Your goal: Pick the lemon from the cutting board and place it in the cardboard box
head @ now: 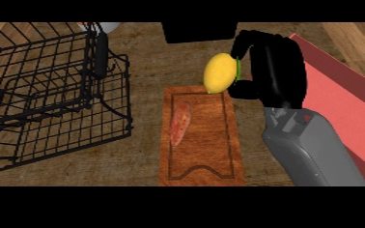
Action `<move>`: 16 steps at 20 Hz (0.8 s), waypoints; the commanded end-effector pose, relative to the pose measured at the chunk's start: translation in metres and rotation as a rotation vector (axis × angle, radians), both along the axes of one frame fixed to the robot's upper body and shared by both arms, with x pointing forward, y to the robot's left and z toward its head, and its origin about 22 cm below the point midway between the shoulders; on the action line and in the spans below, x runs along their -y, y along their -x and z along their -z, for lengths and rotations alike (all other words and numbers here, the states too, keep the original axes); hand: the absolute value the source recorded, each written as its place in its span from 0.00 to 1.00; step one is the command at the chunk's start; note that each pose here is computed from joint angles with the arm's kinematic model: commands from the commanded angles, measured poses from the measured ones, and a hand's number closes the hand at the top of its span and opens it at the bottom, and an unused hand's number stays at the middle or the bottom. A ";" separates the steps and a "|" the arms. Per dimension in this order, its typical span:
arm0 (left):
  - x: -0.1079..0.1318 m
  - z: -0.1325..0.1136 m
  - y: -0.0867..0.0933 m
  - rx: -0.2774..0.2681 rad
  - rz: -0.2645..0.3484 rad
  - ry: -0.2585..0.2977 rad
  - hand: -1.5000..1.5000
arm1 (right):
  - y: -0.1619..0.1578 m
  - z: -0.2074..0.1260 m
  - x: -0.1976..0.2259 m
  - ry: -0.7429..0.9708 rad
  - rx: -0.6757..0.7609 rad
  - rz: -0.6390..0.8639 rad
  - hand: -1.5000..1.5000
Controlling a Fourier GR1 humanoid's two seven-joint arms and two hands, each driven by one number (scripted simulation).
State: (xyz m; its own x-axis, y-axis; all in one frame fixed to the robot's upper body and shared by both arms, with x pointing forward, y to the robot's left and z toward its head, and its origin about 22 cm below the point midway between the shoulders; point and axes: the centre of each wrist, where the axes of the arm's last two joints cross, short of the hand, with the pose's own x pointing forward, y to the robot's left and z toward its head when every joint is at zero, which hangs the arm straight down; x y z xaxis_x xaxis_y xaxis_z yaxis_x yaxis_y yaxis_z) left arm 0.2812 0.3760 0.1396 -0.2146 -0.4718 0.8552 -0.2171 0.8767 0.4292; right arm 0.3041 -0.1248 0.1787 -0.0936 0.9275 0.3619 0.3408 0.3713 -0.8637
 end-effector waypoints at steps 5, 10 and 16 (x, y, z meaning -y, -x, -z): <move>0.063 0.045 -0.003 -0.104 0.309 0.066 0.50 | -0.021 -0.017 0.069 -0.089 0.013 0.199 1.00; 0.066 0.041 -0.005 -0.101 0.305 0.060 0.50 | -0.036 -0.012 0.114 0.035 -0.120 0.243 1.00; 0.061 0.039 -0.006 -0.095 0.297 0.050 0.50 | -0.043 0.013 0.163 0.038 -0.404 0.247 1.00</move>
